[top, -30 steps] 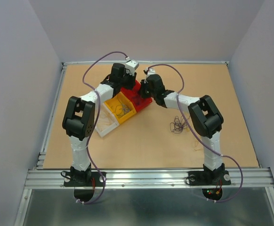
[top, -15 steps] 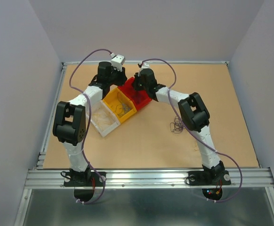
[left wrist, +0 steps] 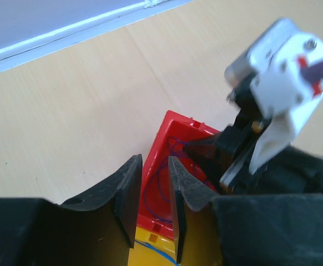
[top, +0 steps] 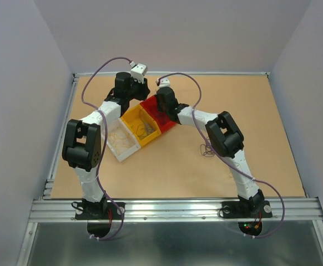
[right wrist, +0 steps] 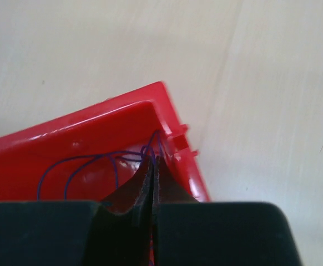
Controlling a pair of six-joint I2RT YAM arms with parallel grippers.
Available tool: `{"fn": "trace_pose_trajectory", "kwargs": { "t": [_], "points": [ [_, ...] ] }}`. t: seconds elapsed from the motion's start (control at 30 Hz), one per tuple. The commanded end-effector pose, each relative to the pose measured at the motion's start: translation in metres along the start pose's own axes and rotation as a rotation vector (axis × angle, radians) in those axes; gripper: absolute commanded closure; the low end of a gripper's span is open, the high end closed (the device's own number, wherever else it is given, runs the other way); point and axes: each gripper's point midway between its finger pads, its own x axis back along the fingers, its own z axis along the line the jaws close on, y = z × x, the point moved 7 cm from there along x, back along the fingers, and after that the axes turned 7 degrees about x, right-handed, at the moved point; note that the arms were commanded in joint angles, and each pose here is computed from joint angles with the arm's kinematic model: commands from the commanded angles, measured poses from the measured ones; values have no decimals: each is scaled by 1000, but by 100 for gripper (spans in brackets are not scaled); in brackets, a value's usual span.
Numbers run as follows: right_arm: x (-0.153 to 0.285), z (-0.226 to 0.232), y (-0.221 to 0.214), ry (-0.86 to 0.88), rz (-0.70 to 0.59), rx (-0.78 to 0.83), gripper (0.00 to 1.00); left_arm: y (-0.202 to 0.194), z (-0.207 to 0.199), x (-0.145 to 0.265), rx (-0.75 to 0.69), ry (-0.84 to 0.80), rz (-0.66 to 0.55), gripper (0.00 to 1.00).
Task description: Untangle the cables
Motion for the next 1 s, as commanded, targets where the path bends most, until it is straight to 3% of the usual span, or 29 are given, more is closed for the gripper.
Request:
{"fn": "trace_pose_trajectory", "kwargs": {
  "t": [0.0, 0.3, 0.7, 0.83, 0.97],
  "points": [
    [15, 28, -38, -28, 115, 208, 100, 21, -3, 4, -34, -6, -76, 64],
    [10, 29, -80, -45, 198, 201, 99, 23, 6, 6, 10, -21, -84, 63],
    [44, 46, 23, 141, 33, 22, 95, 26, 11, 8, 27, -15, -99, 63],
    [53, 45, 35, 139, 25, 10, 43, 27, 10, 9, 25, -18, -103, 63],
    [62, 41, 43, 125, 14, 12, 37, 26, 11, 8, 27, -14, -103, 63]
  ]
}}
